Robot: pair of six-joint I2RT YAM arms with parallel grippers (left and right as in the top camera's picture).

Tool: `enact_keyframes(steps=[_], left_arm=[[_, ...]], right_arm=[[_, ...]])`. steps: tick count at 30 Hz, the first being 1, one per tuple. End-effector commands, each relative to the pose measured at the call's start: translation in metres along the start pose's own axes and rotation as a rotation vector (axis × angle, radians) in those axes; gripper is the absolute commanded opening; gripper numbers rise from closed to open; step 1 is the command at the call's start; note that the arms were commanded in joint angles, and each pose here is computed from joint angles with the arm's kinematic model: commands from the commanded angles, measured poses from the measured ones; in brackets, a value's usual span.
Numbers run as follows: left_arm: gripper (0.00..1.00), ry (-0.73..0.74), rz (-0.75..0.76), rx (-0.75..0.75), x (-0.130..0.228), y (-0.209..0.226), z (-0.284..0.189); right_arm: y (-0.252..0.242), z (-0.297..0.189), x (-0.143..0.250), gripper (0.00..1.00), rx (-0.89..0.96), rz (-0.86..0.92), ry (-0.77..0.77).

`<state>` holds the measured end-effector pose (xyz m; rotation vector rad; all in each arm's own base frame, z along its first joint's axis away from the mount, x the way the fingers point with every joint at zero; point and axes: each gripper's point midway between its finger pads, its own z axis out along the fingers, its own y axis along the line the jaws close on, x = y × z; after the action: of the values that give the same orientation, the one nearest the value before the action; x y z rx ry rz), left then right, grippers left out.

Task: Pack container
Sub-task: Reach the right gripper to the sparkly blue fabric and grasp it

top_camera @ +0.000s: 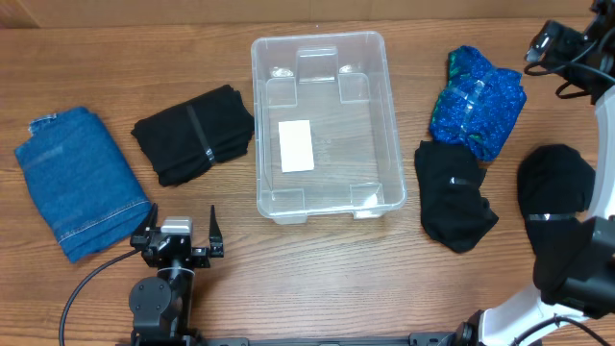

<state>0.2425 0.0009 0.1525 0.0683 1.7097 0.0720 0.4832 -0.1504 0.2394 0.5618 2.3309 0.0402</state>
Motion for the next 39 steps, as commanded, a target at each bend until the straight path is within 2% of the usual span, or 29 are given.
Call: enact_keyframes(steps=[1,7,22,27,36,39], left_arm=[[1.0,0.001,0.024,-0.004,0.002,0.0,0.0],[1.0,0.001,0.023,-0.004,0.002,0.0,0.0],[1.0,0.001,0.023,-0.004,0.002,0.0,0.0],[1.0,0.001,0.023,-0.004,0.002,0.0,0.0],[1.0,0.001,0.023,-0.004,0.002,0.0,0.0],[1.0,0.001,0.023,-0.004,0.002,0.0,0.0]], right_arm=[[-0.003,0.015,0.002,1.0,-0.001,0.0,0.026],[0.008,0.066,0.043,1.0,-0.106,-0.005,0.185],[-0.035,0.143,0.108,1.0,0.017,0.03,0.373],[-0.04,0.16,0.129,1.0,0.025,0.044,0.428],[-0.044,0.17,0.143,0.89,0.037,0.047,0.462],[-0.048,0.176,0.161,0.9,0.04,0.05,0.48]])
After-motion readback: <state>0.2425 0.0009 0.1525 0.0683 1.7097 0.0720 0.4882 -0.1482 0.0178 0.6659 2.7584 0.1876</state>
